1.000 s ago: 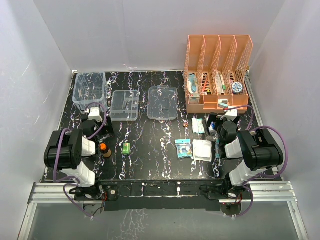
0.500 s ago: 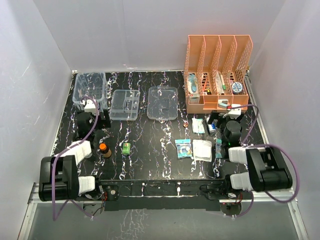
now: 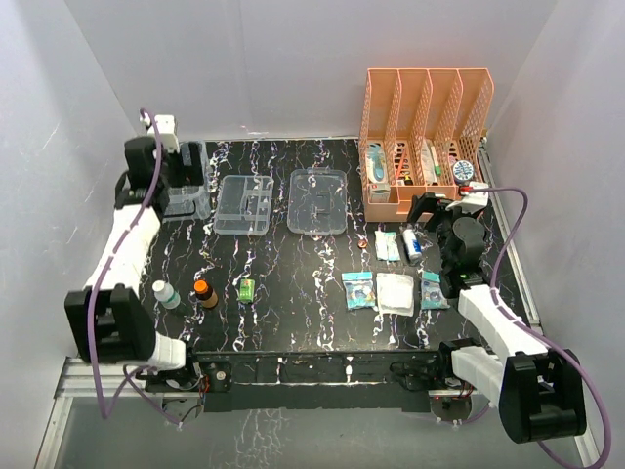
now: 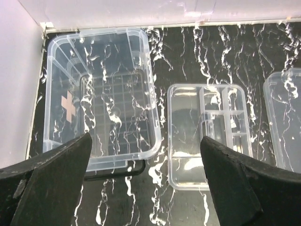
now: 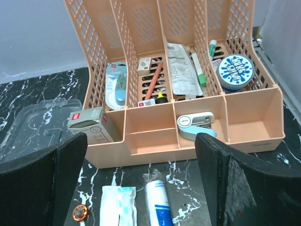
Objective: Organize the medicine kit
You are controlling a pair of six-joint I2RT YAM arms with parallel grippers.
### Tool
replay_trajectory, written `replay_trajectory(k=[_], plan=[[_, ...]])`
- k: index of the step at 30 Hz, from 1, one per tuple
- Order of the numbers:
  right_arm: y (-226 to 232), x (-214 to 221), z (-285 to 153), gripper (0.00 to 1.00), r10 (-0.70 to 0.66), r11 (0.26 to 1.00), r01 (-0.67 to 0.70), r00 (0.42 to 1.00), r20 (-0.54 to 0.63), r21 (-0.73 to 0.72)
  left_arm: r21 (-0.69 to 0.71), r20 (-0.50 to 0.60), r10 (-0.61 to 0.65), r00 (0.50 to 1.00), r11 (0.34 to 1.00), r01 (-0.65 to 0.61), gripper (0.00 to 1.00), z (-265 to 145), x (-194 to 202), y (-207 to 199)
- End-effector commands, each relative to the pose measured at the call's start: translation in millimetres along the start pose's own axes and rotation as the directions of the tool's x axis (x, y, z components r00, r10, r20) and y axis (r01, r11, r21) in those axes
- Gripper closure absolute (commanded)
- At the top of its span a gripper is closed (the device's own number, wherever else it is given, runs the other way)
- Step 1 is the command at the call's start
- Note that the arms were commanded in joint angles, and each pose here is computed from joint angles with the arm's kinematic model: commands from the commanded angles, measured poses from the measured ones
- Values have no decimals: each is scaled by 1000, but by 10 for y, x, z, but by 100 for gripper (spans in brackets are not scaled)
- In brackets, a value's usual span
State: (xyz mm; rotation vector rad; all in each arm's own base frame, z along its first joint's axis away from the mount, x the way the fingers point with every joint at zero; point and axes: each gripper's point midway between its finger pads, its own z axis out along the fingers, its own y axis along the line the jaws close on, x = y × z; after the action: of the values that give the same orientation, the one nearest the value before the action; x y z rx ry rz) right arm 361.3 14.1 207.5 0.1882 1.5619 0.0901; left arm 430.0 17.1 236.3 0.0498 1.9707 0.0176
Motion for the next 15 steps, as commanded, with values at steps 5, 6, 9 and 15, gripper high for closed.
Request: replay_trajectory(k=[5, 6, 9, 15], plan=[[256, -74, 24, 10, 67, 997, -72, 990, -126, -30, -17, -292, -87, 952, 996, 86, 8, 456, -26, 415], [290, -65, 13, 11, 69, 997, -75, 988, -136, -36, -21, -302, -109, 947, 994, 108, 9, 493, -53, 507], [382, 1, -28, 12, 70, 996, -79, 985, -158, -47, -54, -322, -139, 936, 990, 128, 14, 604, -117, 782], [589, 213, -57, 10, 53, 994, -75, 972, -230, -86, -82, -408, -99, 908, 994, 71, 21, 890, 8, 1100]])
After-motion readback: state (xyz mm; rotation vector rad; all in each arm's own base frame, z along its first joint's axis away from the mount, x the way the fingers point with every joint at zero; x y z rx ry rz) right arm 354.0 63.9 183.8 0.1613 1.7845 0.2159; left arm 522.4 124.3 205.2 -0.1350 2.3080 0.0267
